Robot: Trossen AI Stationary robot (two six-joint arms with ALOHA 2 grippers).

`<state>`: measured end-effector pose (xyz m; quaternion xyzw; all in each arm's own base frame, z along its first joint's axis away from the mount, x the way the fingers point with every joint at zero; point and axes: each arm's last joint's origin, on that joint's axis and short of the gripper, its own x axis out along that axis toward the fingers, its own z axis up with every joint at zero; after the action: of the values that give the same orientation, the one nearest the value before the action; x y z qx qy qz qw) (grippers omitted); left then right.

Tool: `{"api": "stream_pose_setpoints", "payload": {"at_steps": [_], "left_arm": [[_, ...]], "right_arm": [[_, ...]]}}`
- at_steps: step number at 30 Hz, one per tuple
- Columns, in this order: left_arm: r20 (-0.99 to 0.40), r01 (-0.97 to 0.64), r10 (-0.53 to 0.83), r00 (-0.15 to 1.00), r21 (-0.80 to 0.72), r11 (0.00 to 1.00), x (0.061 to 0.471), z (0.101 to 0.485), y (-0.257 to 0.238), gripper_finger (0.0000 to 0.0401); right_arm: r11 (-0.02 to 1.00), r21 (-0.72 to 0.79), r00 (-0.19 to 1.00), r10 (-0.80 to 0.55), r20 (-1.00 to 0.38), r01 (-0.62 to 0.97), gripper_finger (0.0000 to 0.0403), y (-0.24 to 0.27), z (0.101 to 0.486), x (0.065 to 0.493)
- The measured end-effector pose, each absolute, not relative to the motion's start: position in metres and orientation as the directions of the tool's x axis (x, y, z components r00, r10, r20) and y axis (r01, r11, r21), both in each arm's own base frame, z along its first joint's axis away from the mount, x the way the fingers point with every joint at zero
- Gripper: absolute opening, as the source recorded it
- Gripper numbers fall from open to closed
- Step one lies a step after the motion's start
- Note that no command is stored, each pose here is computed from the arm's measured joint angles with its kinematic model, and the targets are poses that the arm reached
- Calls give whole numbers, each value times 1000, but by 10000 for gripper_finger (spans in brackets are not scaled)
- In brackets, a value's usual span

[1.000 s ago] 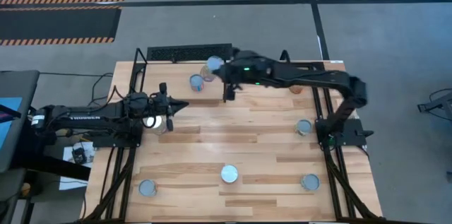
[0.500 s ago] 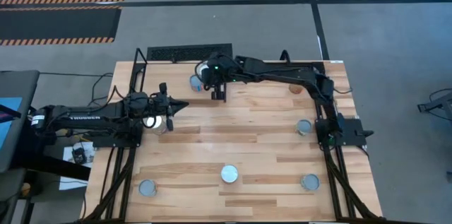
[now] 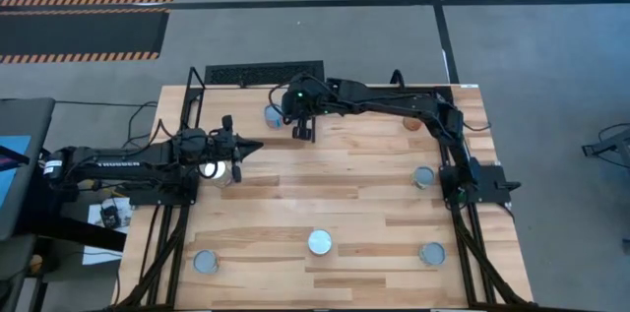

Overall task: Pick and place cans onto a shelf
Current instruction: Put the canned peaches on the shelf

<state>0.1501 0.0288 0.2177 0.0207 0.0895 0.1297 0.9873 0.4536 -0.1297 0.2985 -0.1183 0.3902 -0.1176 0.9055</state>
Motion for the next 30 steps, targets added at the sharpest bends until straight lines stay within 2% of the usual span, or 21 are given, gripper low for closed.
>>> {"api": "stream_pose_setpoints", "payload": {"at_steps": [7, 24, 30], "left_arm": [[-172, -252, 260, 950, 64, 965, 150, 218, 29, 0], [-168, -253, 260, 951, 60, 966, 150, 218, 29, 0], [-167, -254, 260, 951, 58, 966, 150, 218, 29, 0]], "right_arm": [[937, -315, 698, -328, -637, 152, 4, -130, 308, 453], [942, -292, 671, -322, -668, 162, 3, -130, 301, 453], [946, -288, 639, -313, -703, 146, 3, -134, 275, 464]]}}
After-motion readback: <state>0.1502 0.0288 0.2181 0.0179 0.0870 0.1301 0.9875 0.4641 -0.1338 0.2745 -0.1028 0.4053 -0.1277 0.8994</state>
